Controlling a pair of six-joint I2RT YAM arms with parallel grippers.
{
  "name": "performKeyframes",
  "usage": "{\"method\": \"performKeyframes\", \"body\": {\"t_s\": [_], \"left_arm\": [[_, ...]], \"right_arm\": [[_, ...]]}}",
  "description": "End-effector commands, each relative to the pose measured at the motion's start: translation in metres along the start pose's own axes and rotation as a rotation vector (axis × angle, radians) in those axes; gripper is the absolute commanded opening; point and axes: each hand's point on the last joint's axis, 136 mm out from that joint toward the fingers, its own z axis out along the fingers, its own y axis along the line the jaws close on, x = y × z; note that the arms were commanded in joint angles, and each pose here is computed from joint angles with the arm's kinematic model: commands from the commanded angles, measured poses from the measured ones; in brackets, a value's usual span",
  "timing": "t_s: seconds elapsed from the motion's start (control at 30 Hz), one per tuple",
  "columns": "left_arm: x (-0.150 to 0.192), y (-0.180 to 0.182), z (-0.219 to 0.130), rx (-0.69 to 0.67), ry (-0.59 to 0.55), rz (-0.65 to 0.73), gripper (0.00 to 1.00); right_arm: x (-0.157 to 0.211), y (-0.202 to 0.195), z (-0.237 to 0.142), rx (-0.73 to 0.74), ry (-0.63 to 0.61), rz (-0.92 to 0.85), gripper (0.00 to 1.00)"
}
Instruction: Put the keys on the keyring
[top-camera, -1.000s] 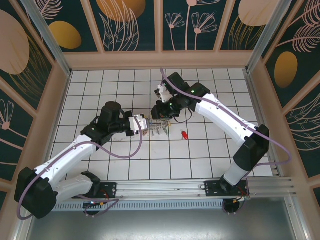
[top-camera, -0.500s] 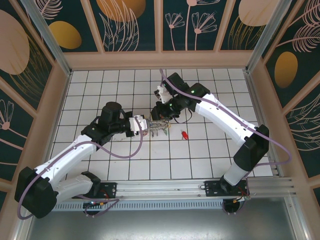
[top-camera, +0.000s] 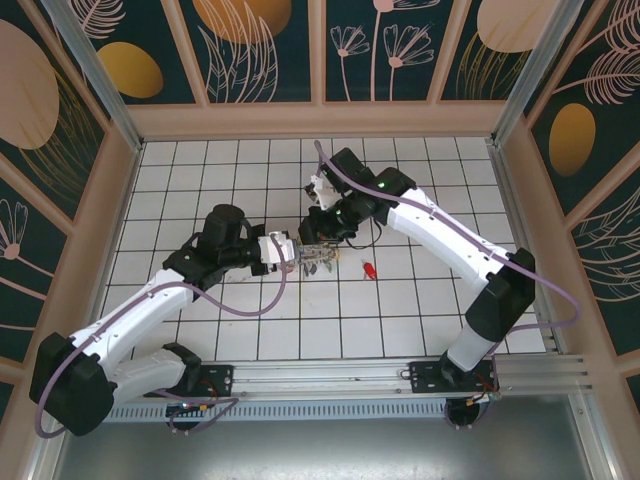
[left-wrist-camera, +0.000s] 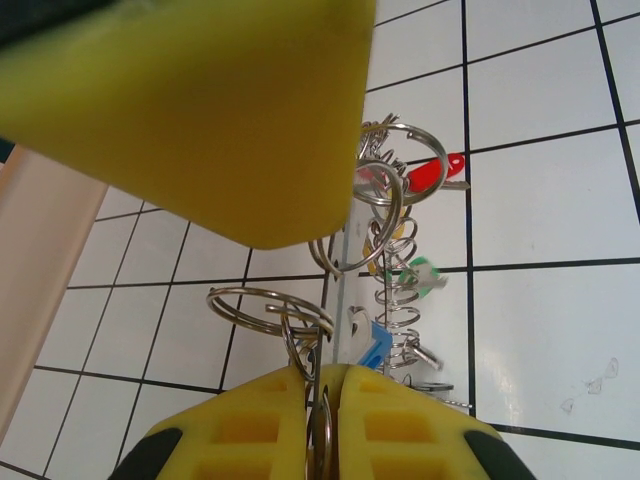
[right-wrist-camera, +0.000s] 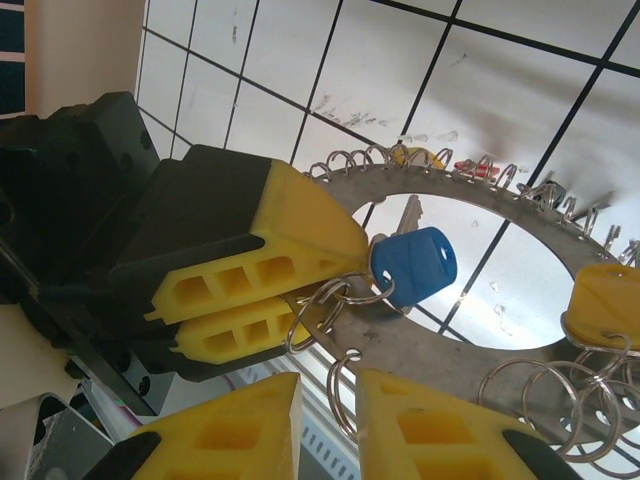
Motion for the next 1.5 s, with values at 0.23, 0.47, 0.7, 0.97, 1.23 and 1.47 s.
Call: {"method": "performKeyframes", "body": {"t_s": [0.23,0.47,0.7,0.97,1.23,1.47], "left_arm": [[-0.015,0.012,-0.003,-0.034,-0.04,0.018,0.0],[-0.021,0.008,-0.003,-0.005,-0.066,-0.002,0.0],[-0.025,0.005,-0.003,0.021,-0.085,-0.019,0.0],[-0.026,0.005,-0.002,0.029,-0.085,-0.038,0.0],[-0.026,0.006,0.001,0.046,-0.079,-0.12,0.0],[-0.025,0.006,0.001,0.045,-0.076,-0.189,0.0]], "right_arm": [[0.008,0.001,-0.002,0.046,0.031,-0.018,0.27],[0.0,0.004,-0.011,0.098,-0.046,-0.1,0.28],[0.001,0.004,-0.005,0.112,-0.042,-0.151,0.23],[0.002,-0.001,-0.008,0.162,-0.067,-0.177,0.18],[0.002,-0.003,-0.004,0.195,-0.105,-0.207,0.0],[-0.014,0.012,-0.026,0.114,-0.332,-0.216,0.0]]}}
